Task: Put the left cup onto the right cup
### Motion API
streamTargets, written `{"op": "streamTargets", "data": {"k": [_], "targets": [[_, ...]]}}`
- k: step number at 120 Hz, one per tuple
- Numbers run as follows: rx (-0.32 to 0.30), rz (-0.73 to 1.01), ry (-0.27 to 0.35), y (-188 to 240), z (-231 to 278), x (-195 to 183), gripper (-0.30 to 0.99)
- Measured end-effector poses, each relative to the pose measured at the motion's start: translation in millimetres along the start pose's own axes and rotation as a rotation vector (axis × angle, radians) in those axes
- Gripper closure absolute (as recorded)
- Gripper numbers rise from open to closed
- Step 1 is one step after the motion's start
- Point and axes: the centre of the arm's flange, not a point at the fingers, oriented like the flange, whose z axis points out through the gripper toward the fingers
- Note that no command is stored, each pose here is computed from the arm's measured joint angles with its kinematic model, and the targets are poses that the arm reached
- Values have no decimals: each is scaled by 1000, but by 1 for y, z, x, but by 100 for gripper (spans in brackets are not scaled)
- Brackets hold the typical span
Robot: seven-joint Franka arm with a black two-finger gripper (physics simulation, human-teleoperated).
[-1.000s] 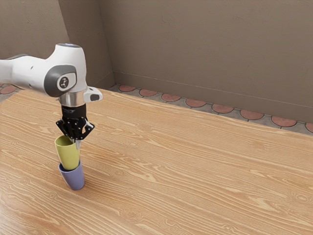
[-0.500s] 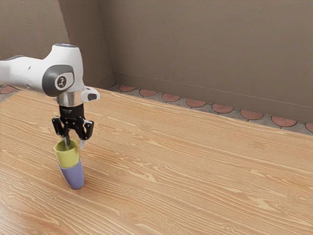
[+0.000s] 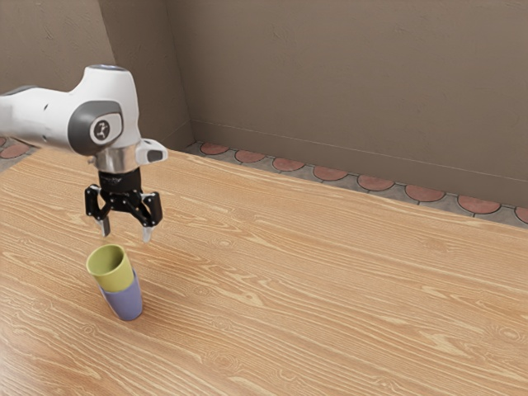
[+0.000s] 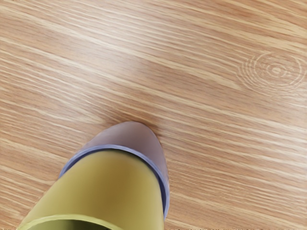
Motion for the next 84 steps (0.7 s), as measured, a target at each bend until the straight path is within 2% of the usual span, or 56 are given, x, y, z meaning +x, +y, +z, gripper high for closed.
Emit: {"op": "streamTargets", "data": {"k": [84], "targets": [[11, 99, 41, 24, -43, -5, 0]]}}
